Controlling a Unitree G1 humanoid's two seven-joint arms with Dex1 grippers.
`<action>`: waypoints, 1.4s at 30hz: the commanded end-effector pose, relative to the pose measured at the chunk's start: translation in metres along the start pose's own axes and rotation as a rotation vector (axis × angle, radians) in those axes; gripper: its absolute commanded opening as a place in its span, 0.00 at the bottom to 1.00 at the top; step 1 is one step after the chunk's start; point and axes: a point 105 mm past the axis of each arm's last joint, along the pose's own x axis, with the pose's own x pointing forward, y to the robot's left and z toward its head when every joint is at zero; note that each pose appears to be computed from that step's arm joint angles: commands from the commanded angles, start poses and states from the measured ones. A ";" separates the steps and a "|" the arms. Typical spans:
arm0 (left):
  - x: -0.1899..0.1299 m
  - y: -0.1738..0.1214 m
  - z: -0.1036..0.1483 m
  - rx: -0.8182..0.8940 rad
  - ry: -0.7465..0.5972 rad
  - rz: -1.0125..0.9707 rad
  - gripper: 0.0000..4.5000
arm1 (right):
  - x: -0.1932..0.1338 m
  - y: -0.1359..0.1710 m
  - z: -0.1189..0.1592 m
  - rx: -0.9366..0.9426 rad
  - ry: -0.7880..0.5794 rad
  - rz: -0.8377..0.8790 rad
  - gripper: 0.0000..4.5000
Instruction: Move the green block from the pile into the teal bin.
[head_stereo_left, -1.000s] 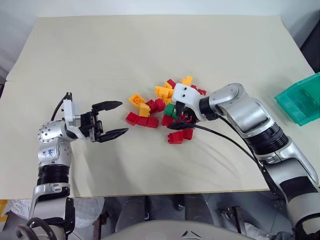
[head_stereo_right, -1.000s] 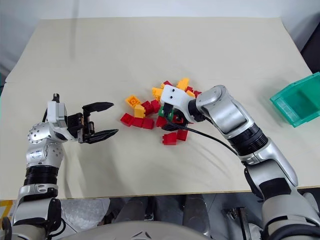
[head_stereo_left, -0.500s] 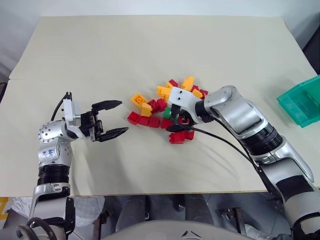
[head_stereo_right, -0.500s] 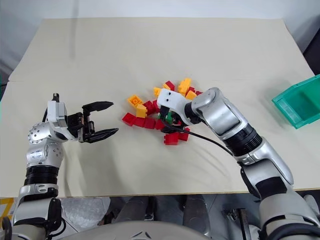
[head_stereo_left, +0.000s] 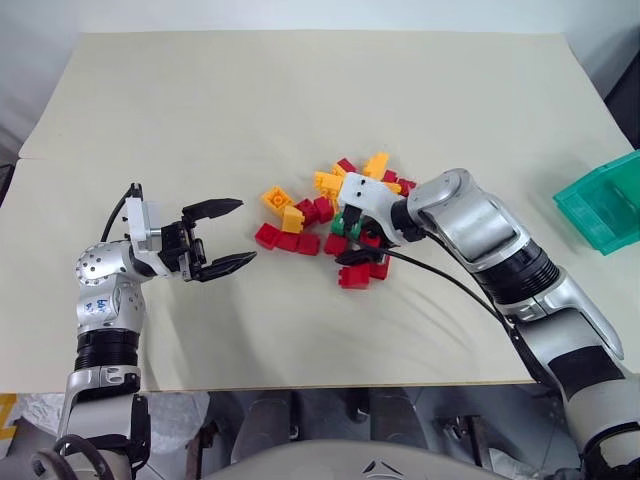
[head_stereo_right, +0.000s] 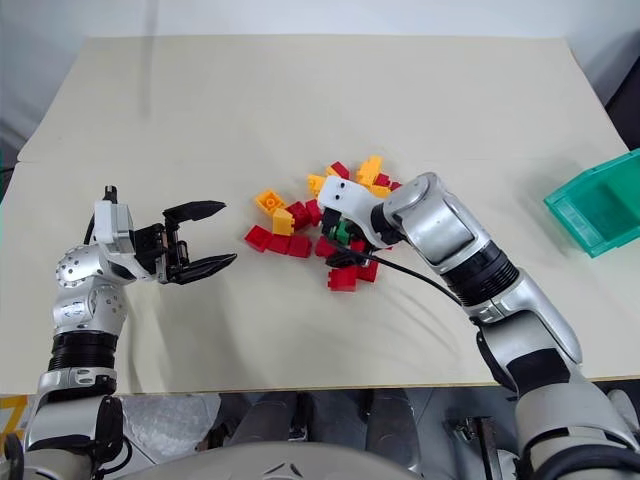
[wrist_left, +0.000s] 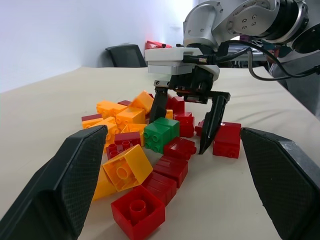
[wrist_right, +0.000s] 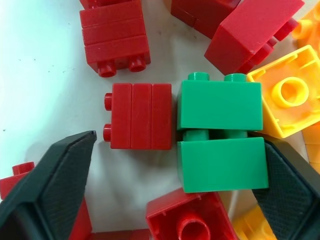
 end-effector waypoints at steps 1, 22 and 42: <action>0.000 0.003 0.008 0.042 -0.018 0.007 1.00 | -0.003 0.001 0.003 -0.046 0.009 -0.005 0.99; 0.000 0.005 0.009 0.052 -0.016 0.014 1.00 | -0.012 -0.035 0.004 -0.141 0.020 -0.063 0.99; -0.002 0.005 0.011 0.055 -0.011 0.022 1.00 | 0.006 -0.014 0.030 -0.136 -0.072 0.001 0.43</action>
